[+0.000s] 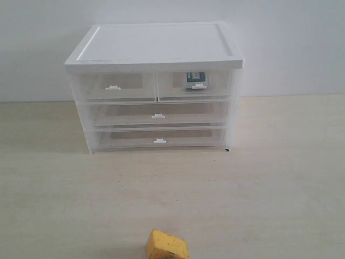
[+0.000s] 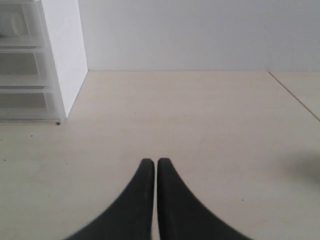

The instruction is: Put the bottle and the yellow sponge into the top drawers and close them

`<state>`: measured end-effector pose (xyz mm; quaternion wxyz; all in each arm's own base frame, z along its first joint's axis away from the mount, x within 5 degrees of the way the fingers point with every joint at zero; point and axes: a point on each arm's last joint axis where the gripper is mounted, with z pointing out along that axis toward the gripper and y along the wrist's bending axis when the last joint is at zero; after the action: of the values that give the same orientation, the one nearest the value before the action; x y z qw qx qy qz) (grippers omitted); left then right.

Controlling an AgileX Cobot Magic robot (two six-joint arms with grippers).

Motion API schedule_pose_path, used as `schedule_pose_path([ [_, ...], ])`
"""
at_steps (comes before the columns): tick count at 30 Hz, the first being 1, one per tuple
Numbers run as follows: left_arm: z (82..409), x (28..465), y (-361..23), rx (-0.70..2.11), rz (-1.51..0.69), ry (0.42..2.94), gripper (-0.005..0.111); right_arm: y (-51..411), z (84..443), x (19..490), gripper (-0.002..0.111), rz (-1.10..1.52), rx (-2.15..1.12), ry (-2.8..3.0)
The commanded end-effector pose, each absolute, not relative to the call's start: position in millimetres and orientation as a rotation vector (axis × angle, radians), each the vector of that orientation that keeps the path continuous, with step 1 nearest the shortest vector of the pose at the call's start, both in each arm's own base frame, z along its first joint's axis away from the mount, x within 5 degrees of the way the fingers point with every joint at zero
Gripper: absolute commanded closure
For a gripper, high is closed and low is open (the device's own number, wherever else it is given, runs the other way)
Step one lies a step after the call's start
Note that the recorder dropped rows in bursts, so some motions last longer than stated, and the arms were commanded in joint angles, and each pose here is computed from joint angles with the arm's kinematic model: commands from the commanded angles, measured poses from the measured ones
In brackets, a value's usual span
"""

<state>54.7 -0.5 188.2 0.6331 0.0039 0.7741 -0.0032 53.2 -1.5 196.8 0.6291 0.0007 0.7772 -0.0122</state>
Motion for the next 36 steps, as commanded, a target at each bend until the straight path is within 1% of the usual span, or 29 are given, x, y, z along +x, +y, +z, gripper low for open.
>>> schedule_pose_path([
  [1, 188, 55, -1, -0.007, -0.021, 1.767, 0.102, -1, 185, 54, 0.108, -0.022, 0.004, 1.799],
  [31, 188, 55, -1, -0.007, -0.021, 1.767, 0.102, -1, 184, 54, 0.108, -0.018, 0.009, 1.807],
  [33, 190, 55, 0, 0.000, -0.011, 1.740, 0.102, -1, 184, 54, 0.108, -0.018, 0.009, 1.807],
  [36, 201, 56, -1, -0.044, -0.070, 1.612, 0.102, -1, 184, 54, 0.108, -0.018, 0.009, 1.807],
])
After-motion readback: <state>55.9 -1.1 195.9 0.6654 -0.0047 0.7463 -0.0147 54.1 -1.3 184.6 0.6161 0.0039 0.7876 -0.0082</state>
